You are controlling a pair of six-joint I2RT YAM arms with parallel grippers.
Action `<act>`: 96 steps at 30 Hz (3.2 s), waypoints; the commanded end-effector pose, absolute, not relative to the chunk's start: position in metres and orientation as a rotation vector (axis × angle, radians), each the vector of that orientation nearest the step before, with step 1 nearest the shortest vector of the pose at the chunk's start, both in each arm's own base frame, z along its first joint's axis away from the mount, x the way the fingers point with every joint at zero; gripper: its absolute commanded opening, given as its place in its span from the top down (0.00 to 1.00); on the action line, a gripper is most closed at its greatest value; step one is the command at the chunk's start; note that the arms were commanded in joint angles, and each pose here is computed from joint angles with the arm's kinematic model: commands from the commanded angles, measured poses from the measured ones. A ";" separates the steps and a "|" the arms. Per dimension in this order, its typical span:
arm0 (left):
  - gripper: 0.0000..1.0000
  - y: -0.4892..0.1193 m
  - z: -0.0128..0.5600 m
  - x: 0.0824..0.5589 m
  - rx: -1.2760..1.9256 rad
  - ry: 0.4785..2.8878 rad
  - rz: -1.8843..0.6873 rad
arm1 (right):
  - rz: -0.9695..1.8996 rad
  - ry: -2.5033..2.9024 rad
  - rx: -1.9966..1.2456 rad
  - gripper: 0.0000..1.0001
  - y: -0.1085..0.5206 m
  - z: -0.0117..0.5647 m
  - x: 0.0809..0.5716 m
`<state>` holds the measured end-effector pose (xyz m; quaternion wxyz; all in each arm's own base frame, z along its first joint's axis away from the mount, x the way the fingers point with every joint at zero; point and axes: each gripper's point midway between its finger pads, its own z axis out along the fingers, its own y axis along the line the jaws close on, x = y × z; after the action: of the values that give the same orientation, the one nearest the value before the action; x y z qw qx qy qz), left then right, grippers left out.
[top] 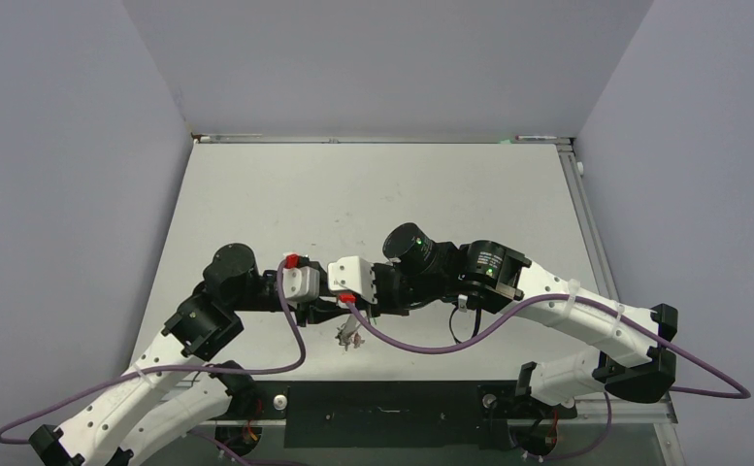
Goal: Put the keys on the keyring
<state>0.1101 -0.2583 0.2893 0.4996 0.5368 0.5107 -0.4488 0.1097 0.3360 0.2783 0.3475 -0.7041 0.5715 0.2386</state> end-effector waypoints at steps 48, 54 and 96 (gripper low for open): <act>1.00 -0.261 0.309 0.120 1.205 1.168 -1.062 | 0.652 1.390 -1.740 0.95 0.340 0.306 0.106; 1.00 -0.251 0.342 0.121 1.076 1.063 -1.103 | 0.670 1.328 -1.668 0.51 0.341 0.322 0.107; 1.00 -0.212 0.400 0.093 0.845 0.780 -1.175 | 1.144 0.968 -1.030 0.80 0.356 0.404 0.094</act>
<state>0.0985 -0.2180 0.3831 0.6569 0.3820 0.3782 -0.5287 0.0984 0.3587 0.3910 0.6081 -0.4642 0.4377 0.4724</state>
